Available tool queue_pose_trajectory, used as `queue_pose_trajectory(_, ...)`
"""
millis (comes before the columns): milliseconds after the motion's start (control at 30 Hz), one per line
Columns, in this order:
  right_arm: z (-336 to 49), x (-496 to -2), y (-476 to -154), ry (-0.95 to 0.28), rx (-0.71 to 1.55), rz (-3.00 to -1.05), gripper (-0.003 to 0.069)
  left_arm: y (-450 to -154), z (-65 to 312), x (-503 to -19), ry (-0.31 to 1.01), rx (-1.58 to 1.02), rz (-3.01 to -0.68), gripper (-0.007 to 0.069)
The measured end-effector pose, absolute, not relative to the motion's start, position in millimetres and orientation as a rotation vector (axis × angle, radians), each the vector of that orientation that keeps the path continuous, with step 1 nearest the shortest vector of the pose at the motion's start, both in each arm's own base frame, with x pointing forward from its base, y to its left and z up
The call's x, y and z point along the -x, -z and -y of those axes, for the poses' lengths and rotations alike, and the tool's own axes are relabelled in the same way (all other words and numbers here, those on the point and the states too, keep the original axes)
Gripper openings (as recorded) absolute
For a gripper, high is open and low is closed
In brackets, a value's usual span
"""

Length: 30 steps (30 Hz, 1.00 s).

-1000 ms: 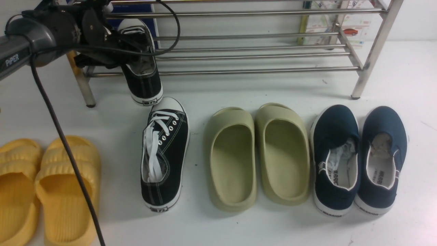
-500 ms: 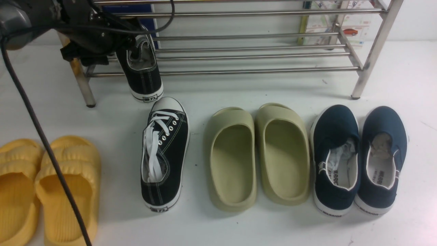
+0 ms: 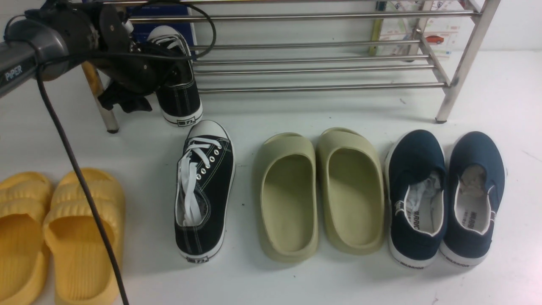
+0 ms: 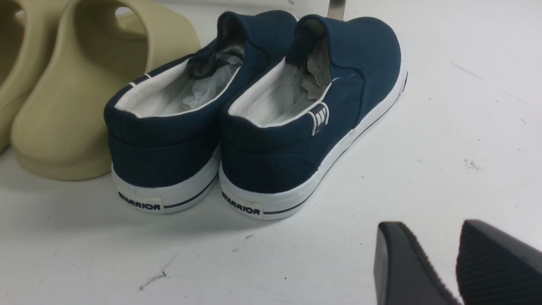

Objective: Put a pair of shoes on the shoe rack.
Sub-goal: Use the left arm to put a shoe into the shoe rack

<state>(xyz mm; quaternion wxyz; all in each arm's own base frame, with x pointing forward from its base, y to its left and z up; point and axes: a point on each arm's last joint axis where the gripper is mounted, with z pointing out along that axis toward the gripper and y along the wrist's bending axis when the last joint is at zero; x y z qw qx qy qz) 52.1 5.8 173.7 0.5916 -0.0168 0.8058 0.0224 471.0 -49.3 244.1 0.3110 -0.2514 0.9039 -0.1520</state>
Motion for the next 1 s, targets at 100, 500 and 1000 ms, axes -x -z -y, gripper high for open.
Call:
queue_pose_trajectory(100,-5.8,-52.1,-173.7,-0.052,0.039,-1.874,0.0239,-245.1,49.3,-471.9,0.398,0.642,-2.377,0.0392)
queue_pose_trajectory(500,-5.8,-52.1,-173.7,-0.052,0.039,-1.874,0.0239,-245.0,40.5,-469.6,0.196,0.477,-2.418,-0.0013)
queue_pose_trajectory(1000,-5.8,-52.1,-173.7,-0.052,0.039,-1.874,0.0239,-254.6,39.3,-474.7,0.131,0.347,-2.389,-0.0013)
